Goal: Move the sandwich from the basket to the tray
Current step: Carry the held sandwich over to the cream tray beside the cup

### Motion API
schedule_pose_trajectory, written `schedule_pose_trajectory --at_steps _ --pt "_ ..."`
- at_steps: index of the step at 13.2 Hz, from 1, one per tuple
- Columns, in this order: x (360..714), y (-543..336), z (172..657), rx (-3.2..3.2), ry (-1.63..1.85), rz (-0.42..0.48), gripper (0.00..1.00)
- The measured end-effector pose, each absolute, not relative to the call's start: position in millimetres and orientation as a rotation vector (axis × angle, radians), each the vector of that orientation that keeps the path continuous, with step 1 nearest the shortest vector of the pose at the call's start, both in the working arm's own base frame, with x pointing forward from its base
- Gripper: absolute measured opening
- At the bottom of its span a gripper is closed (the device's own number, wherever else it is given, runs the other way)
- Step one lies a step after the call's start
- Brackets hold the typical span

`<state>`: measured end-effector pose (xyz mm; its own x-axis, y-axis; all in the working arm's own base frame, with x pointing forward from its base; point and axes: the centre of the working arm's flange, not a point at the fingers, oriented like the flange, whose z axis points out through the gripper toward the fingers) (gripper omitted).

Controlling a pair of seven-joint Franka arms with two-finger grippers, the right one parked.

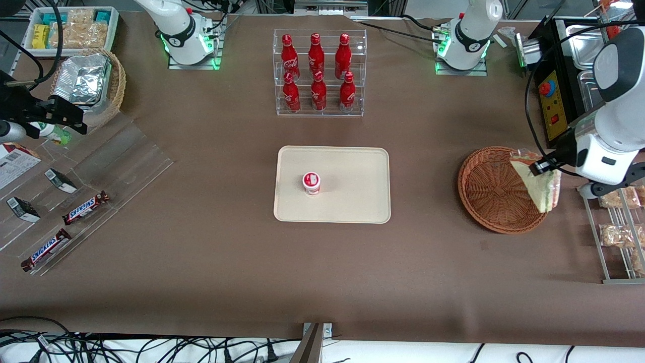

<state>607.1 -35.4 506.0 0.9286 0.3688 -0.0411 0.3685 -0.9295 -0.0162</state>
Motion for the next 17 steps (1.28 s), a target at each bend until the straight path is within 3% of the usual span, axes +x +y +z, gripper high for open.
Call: schedule_pose_trajectory --at_steps 12,17 --pt "567 -230 505 -3.201 -0.172 0.108 0.19" --pt "553 -297 480 -3.239 -0.036 0.101 0.19"
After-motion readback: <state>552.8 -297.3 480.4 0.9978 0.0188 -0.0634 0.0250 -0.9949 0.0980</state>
